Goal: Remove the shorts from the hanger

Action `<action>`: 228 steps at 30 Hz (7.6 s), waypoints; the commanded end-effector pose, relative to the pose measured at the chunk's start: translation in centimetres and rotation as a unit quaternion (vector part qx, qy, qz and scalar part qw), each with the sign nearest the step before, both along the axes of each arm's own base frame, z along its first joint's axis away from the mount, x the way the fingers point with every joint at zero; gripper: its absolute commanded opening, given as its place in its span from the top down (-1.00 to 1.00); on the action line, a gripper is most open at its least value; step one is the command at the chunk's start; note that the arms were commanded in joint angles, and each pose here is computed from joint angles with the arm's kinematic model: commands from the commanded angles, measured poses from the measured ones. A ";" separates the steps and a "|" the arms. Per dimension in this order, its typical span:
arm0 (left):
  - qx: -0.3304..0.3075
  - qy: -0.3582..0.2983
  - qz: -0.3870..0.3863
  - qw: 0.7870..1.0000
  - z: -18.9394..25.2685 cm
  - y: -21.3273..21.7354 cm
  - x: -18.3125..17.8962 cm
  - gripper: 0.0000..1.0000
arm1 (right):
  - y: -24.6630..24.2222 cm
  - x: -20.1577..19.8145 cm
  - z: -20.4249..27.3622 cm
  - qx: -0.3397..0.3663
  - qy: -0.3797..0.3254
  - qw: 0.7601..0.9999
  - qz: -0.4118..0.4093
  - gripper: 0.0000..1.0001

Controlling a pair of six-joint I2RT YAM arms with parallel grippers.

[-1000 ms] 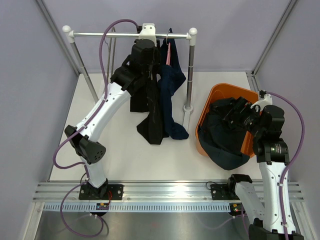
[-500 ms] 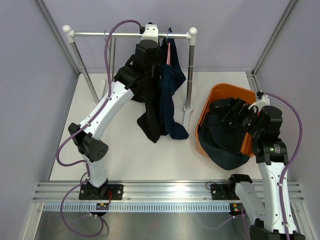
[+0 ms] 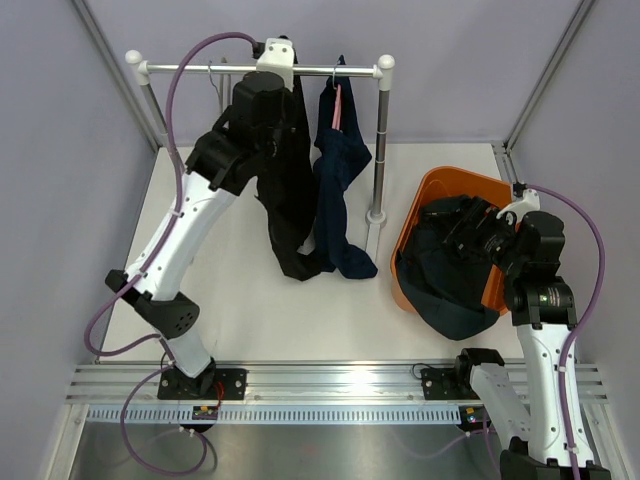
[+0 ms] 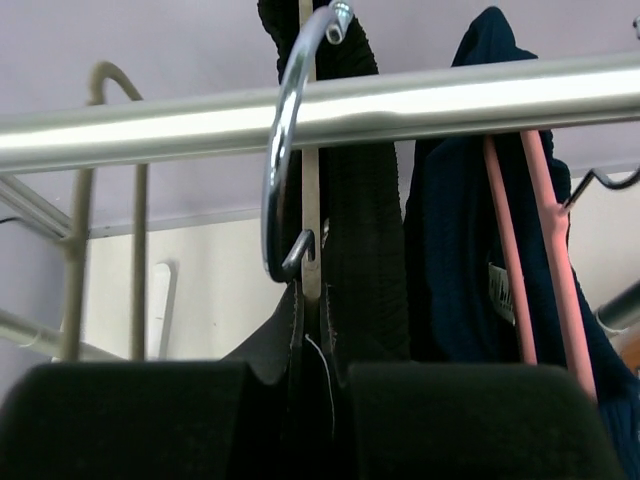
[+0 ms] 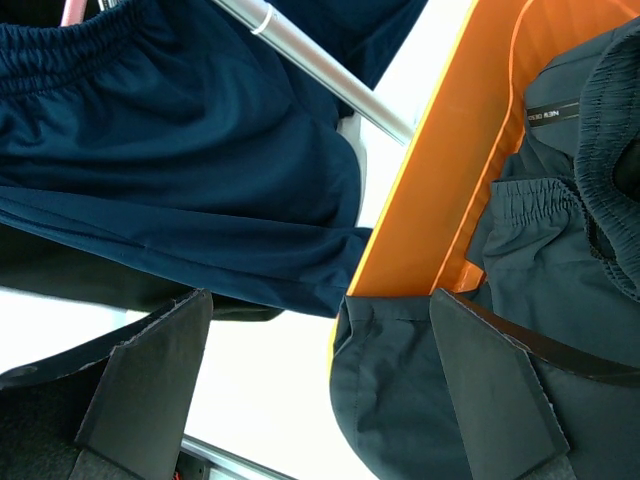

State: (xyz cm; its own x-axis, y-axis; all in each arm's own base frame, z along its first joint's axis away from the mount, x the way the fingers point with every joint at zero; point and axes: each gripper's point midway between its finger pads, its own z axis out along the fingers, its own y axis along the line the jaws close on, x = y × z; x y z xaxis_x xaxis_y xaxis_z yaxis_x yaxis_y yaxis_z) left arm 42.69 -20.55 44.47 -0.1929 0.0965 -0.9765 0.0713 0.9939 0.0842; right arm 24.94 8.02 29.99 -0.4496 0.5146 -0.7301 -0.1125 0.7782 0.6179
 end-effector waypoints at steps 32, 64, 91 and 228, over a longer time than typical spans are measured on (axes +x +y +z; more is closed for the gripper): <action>0.002 0.142 -0.104 0.984 -9.8 8.5 -20.9 1.00 | 17.5 -3.2 4.5 -0.104 -0.026 0.977 0.185 -0.99; -0.033 0.164 -0.159 0.973 -12.9 11.1 -27.1 1.00 | 37.1 1.7 1.3 -0.167 0.021 0.961 0.221 -0.28; -0.037 0.170 -0.168 0.970 -13.1 11.3 -27.8 1.00 | 36.3 5.9 0.0 -0.194 0.025 0.965 0.174 0.87; -0.128 0.028 -0.175 0.976 -6.9 8.6 -24.3 1.00 | -10.0 9.3 -23.0 -0.007 0.313 0.896 -0.315 0.43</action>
State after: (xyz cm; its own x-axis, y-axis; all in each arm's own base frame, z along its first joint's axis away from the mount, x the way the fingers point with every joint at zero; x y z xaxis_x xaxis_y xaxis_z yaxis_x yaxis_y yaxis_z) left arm 18.36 -11.33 35.44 -0.2795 -0.0349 -0.9595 0.3836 0.9120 -0.1449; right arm 34.62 0.19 6.99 -0.4894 0.7586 -0.4301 0.6494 0.6462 0.4009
